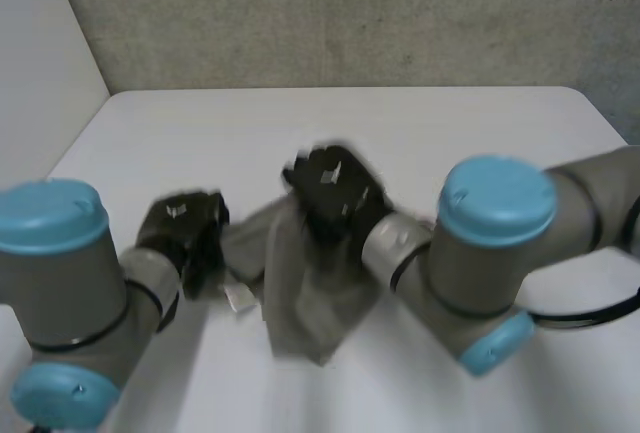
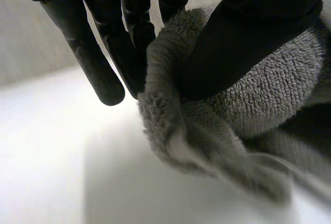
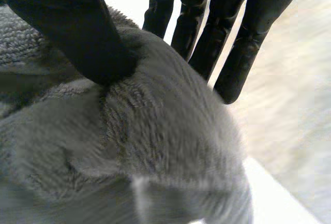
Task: Fold the towel.
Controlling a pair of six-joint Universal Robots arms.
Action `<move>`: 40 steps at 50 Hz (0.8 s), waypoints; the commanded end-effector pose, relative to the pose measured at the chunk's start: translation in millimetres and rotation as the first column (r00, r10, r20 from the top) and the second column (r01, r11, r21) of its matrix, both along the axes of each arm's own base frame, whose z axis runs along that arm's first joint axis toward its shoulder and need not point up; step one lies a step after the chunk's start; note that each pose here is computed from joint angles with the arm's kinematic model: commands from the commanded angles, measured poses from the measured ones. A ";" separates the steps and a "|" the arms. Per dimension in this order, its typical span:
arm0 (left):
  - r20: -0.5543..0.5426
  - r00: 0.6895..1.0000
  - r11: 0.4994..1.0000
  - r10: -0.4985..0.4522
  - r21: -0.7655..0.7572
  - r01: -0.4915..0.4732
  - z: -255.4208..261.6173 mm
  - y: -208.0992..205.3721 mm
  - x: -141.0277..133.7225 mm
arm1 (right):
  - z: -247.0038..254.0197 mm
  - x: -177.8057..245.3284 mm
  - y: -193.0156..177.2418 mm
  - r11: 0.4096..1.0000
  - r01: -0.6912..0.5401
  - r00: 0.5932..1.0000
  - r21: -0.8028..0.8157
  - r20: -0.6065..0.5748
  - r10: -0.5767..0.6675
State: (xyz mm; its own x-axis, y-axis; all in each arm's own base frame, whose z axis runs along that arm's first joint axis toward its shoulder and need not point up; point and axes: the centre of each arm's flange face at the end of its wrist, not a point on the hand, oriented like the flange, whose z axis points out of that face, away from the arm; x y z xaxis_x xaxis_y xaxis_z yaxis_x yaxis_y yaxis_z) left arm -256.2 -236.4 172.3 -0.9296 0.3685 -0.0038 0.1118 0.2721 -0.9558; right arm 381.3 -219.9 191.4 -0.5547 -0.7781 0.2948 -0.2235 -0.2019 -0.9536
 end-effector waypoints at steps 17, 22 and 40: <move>-0.060 0.995 0.959 0.076 -0.268 -0.089 77.4 -57.0 11.2 | 76.4 -117.5 -113.6 0.960 0.278 0.952 0.007 0.130 -0.277; -0.006 0.998 0.988 0.060 -0.145 -0.060 30.1 -48.2 10.0 | 14.2 -131.1 -105.2 0.951 0.303 0.952 0.064 -0.058 -0.300; 0.081 0.996 0.996 -0.041 -0.074 0.047 5.5 -10.9 0.5 | 15.8 -160.9 -90.6 0.916 0.400 0.897 -0.038 -0.189 -0.400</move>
